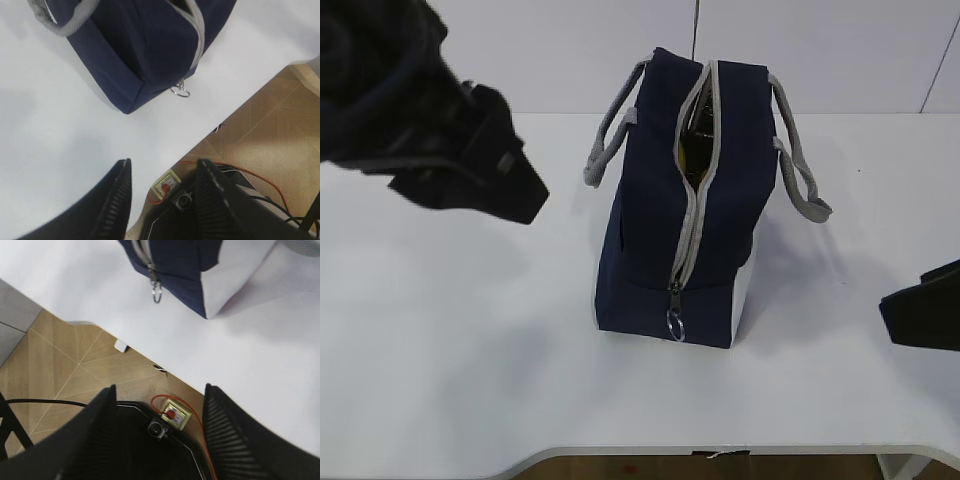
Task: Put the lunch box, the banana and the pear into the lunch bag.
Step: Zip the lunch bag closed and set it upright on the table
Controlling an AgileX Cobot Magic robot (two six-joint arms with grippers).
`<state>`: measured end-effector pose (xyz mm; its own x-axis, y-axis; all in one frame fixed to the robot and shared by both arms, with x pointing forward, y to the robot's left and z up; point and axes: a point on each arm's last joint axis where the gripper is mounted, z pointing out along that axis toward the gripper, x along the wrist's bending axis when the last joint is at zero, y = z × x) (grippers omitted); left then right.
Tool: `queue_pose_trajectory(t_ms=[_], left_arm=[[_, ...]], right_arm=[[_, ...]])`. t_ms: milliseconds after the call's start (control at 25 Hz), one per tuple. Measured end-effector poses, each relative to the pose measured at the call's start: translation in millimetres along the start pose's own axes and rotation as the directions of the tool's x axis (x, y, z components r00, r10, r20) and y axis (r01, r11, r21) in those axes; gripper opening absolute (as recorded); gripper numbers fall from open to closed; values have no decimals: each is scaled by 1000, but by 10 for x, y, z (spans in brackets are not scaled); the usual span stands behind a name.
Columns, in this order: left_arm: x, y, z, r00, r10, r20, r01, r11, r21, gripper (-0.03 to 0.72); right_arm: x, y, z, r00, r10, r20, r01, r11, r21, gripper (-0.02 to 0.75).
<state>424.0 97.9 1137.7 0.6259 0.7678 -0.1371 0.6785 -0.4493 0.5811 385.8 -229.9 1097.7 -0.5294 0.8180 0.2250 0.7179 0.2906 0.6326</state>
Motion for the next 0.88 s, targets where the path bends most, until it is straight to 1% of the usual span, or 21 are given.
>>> queue_pose_trajectory(t_ms=[80, 200, 400, 520, 640, 720, 880], left_arm=[[31, -149, -6, 1000, 5, -3, -5, 1000, -15, 323], [77, -361, -55, 1000, 9, 3, -8, 997, -78, 319], [139, -672, -140, 1000, 12, 20, -8, 983, -182, 309], [172, -813, -121, 1000, 16, 16, -12, 982, -188, 309], [199, -926, -61, 1000, 19, 8, -17, 985, -172, 309], [210, -959, -30, 1000, 23, 3, -22, 986, -167, 309], [217, -952, -3, 999, 34, -1, -34, 978, -204, 309]], right_arm=[[7, -30, 51, 999, -19, -26, 19, 1000, -10, 442], [11, -57, 112, 998, -40, -50, 38, 999, -37, 442], [21, -68, 155, 995, -68, -75, 63, 996, -69, 442], [24, -59, 154, 995, -71, -77, 65, 995, -80, 442], [23, -33, 161, 995, -59, -82, 50, 994, -101, 442], [22, -15, 178, 995, -50, -91, 40, 993, -110, 442], [19, -15, 251, 987, -113, -114, 98, 987, -130, 442]])
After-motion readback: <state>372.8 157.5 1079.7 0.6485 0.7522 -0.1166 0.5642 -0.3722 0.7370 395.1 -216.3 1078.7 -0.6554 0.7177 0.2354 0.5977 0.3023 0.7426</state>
